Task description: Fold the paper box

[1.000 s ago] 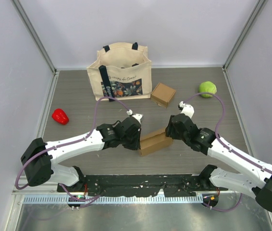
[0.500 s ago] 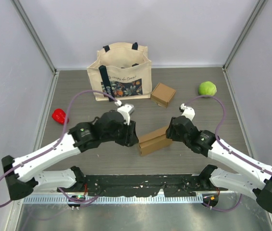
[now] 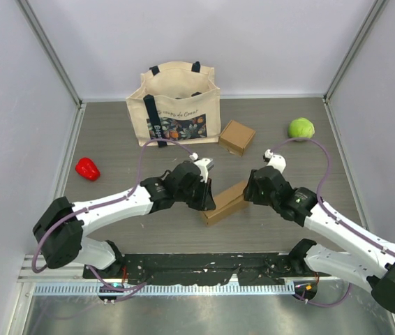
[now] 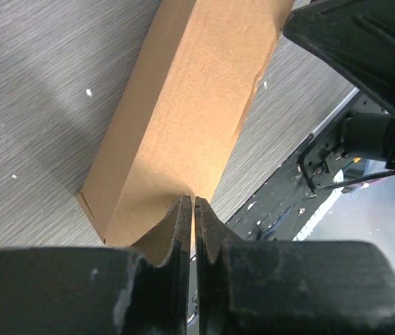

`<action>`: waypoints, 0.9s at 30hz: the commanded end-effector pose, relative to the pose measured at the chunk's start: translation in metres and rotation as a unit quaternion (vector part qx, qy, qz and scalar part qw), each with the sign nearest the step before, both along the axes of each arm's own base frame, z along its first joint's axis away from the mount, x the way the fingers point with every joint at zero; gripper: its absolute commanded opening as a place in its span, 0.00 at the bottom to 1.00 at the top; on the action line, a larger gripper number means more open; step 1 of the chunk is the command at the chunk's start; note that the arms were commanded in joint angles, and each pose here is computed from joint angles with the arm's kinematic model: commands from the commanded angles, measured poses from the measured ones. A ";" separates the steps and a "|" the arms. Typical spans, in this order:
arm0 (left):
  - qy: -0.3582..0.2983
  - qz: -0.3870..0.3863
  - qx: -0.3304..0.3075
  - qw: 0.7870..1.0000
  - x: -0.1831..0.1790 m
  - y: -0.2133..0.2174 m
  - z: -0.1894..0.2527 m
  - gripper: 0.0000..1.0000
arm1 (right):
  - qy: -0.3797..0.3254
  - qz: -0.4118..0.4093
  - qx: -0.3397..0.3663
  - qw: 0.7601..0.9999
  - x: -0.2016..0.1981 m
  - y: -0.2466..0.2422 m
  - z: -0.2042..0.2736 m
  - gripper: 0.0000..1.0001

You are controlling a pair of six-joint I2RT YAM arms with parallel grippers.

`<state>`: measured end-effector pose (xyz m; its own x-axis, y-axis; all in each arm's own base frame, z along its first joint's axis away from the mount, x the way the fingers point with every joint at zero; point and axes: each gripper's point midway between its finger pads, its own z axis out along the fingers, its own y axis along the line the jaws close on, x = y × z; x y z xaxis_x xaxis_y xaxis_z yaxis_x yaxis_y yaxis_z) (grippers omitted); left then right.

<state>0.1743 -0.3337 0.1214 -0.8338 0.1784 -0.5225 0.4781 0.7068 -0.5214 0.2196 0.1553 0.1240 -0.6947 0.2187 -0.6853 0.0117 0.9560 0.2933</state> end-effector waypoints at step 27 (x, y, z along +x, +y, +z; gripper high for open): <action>0.023 -0.003 -0.058 0.998 -0.027 0.010 -0.013 0.17 | -0.004 0.119 0.273 0.955 0.038 0.005 0.026 0.07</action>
<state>0.1618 -0.3357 0.1395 -0.8239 0.1007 -0.5578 0.4905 0.6197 -0.6126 0.2503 0.1559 0.1142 -0.7982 0.3891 -0.4598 -0.1069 0.6597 0.7439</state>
